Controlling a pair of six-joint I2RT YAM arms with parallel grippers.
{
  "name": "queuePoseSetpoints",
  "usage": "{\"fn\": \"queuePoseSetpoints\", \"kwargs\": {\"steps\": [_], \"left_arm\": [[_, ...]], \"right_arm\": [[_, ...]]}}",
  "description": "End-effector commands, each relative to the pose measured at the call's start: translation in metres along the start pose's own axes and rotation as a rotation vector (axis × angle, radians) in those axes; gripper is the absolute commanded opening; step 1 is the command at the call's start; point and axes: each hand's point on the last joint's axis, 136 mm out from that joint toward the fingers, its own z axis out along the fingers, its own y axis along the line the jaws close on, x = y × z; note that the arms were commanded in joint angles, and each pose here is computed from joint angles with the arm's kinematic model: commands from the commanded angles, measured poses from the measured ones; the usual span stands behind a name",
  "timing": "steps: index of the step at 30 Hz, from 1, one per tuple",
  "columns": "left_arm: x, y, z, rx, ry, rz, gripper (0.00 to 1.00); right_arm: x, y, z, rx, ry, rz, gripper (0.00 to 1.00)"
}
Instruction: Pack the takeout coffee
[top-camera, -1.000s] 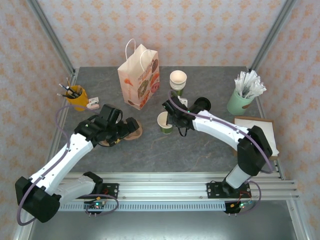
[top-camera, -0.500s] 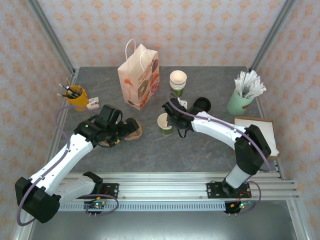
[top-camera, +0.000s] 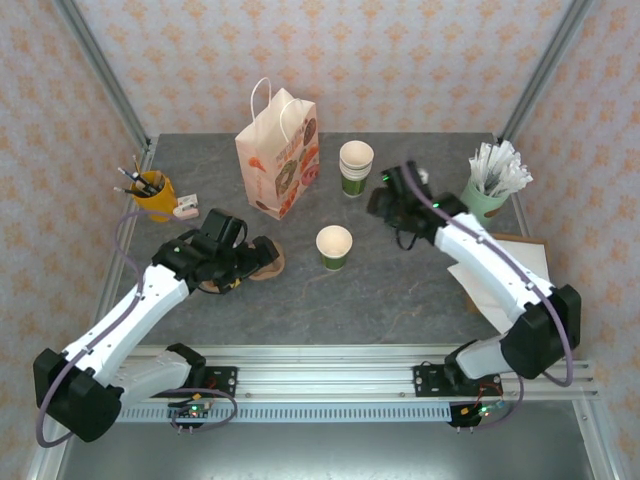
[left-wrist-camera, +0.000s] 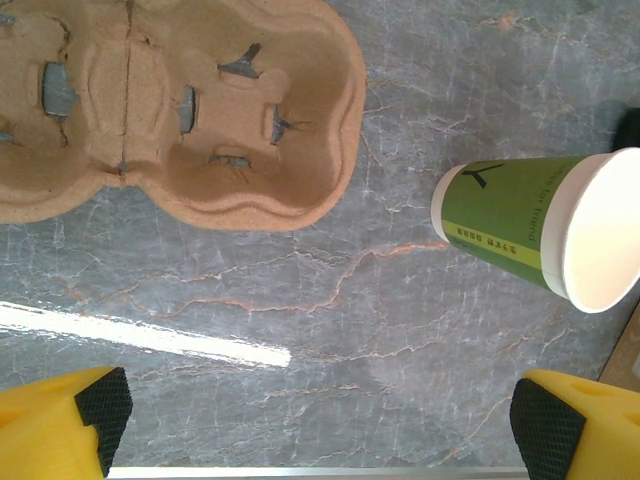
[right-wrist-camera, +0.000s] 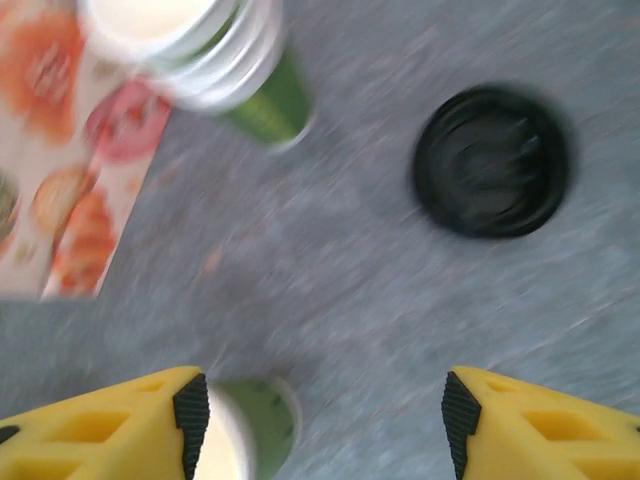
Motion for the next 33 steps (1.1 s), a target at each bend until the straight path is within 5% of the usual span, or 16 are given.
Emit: {"fn": "queuePoseSetpoints", "kwargs": {"steps": [1,6,15,21,33], "left_arm": [[-0.006,-0.016,-0.002,0.041,-0.016,0.032,1.00],[-0.011,-0.020,-0.002,0.012,-0.022,0.056,1.00],[-0.015,-0.015,0.000,-0.033,-0.030,0.035,1.00],[-0.014,-0.005,0.000,-0.077,-0.034,0.036,1.00],[-0.017,-0.011,0.009,-0.101,-0.009,0.044,1.00]], "right_arm": [[0.008,-0.027,0.030,-0.005,0.139,-0.092,0.64],[-0.001,-0.031,0.073,0.000,0.250,-0.232,0.63],[-0.010,-0.028,0.126,0.021,0.243,-0.188,0.57],[-0.016,-0.034,0.145,0.055,0.201,-0.196,0.43],[-0.014,-0.039,0.168,0.096,0.215,-0.208,0.36]]}}
